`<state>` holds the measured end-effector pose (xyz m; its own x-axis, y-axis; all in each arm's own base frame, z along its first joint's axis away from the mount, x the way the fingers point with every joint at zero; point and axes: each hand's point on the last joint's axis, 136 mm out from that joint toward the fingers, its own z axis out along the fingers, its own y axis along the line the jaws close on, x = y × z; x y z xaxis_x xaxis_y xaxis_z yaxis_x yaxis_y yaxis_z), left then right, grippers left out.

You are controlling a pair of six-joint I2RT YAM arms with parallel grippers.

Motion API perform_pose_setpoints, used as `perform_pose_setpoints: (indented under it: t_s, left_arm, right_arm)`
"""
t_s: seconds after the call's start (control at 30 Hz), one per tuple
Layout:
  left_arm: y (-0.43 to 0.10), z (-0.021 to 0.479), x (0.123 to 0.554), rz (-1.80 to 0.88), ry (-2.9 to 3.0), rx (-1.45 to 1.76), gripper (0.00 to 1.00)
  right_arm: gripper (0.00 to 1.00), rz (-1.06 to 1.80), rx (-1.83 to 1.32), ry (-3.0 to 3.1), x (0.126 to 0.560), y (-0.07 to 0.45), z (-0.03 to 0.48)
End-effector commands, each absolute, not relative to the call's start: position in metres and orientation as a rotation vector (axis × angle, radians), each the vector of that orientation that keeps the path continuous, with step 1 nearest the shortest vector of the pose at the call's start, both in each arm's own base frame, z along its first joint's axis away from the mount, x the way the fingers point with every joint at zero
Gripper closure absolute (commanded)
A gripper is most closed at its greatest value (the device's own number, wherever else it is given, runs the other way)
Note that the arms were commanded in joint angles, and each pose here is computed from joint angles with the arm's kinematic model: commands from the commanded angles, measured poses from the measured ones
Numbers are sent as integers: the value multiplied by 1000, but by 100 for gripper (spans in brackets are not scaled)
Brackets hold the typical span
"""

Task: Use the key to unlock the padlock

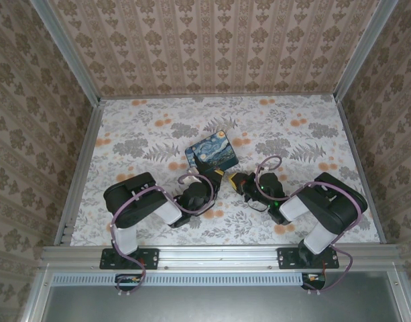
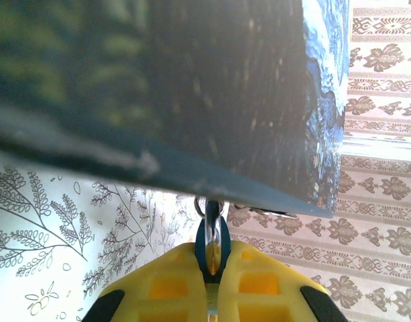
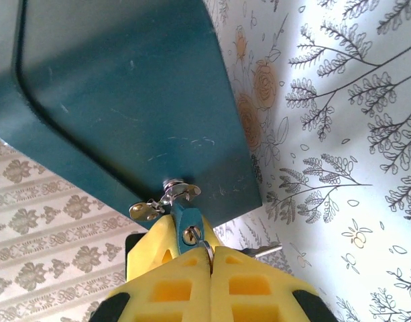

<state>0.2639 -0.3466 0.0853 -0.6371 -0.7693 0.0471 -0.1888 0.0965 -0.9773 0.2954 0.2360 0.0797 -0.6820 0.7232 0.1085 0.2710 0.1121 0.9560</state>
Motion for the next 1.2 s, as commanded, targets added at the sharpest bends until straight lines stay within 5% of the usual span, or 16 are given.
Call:
perform_pose_setpoints:
  t_s: [0.0, 1.17]
  left_arm:
    - [-366, 77, 239, -1683, 1996, -926, 100]
    - [-371, 69, 233, -1684, 2032, -918, 100]
  right_arm:
    - [100, 1712, 1017, 1954, 294, 246, 92]
    - [100, 1824, 1055, 1923, 314, 260, 101]
